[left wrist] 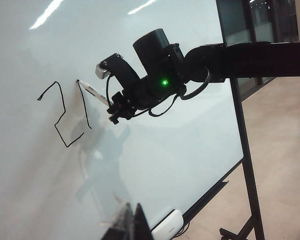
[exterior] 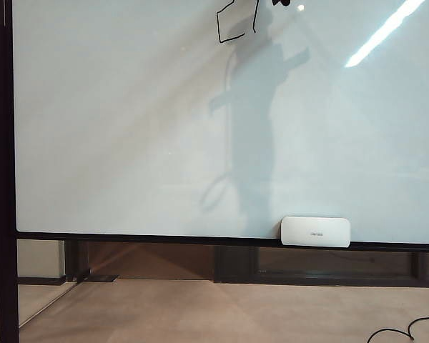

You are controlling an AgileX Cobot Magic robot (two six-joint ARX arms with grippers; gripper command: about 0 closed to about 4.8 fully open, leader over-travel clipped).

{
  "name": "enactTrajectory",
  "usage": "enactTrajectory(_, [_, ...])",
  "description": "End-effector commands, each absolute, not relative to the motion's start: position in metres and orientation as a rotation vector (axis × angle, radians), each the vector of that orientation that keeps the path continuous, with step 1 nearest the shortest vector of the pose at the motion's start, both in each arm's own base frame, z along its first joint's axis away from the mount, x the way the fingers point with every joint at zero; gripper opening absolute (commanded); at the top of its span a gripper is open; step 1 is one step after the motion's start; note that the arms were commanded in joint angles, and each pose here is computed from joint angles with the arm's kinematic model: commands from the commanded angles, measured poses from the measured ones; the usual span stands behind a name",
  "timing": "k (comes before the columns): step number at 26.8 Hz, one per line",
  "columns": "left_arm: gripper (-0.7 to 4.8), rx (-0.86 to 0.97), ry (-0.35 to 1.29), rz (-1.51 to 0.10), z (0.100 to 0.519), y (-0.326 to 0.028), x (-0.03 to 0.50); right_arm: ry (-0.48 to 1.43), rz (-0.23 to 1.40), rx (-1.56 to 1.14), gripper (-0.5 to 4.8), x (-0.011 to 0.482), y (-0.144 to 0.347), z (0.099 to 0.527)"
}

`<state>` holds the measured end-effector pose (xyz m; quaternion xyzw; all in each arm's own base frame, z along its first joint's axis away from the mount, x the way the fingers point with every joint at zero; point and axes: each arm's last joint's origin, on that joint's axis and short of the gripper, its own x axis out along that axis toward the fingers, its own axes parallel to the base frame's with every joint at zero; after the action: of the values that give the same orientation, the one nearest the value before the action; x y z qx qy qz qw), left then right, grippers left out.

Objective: Reach to the right to find the marker pen, pick it up, and write the number 20 on the whiteboard.

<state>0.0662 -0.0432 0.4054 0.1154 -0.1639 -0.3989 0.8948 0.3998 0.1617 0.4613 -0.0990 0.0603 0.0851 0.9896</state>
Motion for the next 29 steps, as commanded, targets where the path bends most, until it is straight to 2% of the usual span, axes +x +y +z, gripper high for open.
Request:
enactTrajectory(1, [-0.05,0.241,-0.36,-0.827,0.408,-0.043,0.065,0.086,0.163,-0.19,-0.02,0.398,0.161,0.468])
enactTrajectory(11, [-0.05,0.241,-0.36,-0.827,0.408,-0.043,0.065,0.101,0.152,-0.195,-0.02,0.399,0.16,0.466])
enactTrajectory(17, [-0.05,0.241,-0.361,-0.827,0.408,-0.042,0.064,0.108,0.038,-0.202,-0.02,0.399,0.156,0.466])
enactTrajectory(29, [-0.05,0.241,-0.359,-0.828,0.408,-0.042,0.064,0.164,-0.07,-0.226,-0.02,0.4,0.142,0.463])
